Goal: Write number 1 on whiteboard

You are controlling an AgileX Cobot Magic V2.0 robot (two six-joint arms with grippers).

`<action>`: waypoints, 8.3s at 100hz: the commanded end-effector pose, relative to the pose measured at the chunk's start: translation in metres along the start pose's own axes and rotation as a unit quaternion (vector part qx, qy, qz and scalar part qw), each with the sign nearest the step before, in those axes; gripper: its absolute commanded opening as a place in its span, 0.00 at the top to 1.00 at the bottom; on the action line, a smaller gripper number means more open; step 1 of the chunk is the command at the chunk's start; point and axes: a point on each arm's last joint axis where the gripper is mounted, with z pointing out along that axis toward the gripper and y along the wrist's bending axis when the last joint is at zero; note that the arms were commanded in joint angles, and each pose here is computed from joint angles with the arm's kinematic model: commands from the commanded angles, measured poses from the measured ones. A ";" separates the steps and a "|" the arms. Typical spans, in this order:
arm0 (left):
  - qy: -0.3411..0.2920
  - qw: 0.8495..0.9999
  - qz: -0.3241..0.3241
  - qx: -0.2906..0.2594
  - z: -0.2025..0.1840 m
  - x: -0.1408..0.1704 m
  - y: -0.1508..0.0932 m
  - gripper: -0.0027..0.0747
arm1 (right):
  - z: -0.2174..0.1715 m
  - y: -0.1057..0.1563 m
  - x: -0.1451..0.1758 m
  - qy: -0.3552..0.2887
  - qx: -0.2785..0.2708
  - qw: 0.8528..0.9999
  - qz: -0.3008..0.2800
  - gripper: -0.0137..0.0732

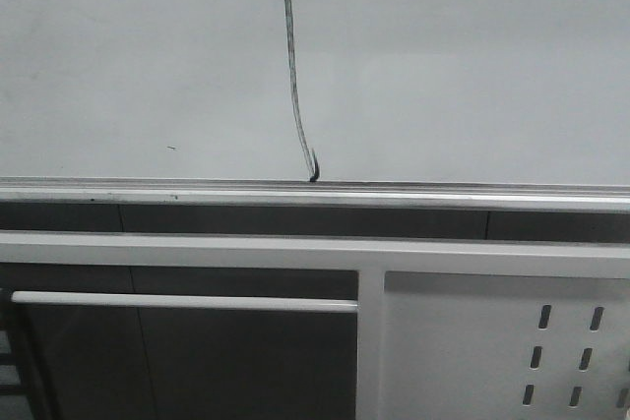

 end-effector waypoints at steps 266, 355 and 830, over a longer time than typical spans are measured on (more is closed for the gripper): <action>-0.111 0.992 -0.024 -0.055 -0.006 -0.027 0.012 0.99 | -0.076 -0.006 -0.042 -0.091 0.098 0.989 -0.064 0.67; -0.227 0.944 -0.109 -0.212 0.113 -0.060 0.062 0.99 | -0.154 0.033 0.107 -0.056 0.292 0.954 0.041 0.91; -0.174 0.923 -0.259 -0.223 0.159 -0.068 0.133 0.62 | -0.138 0.044 0.154 0.003 0.251 0.963 0.096 0.91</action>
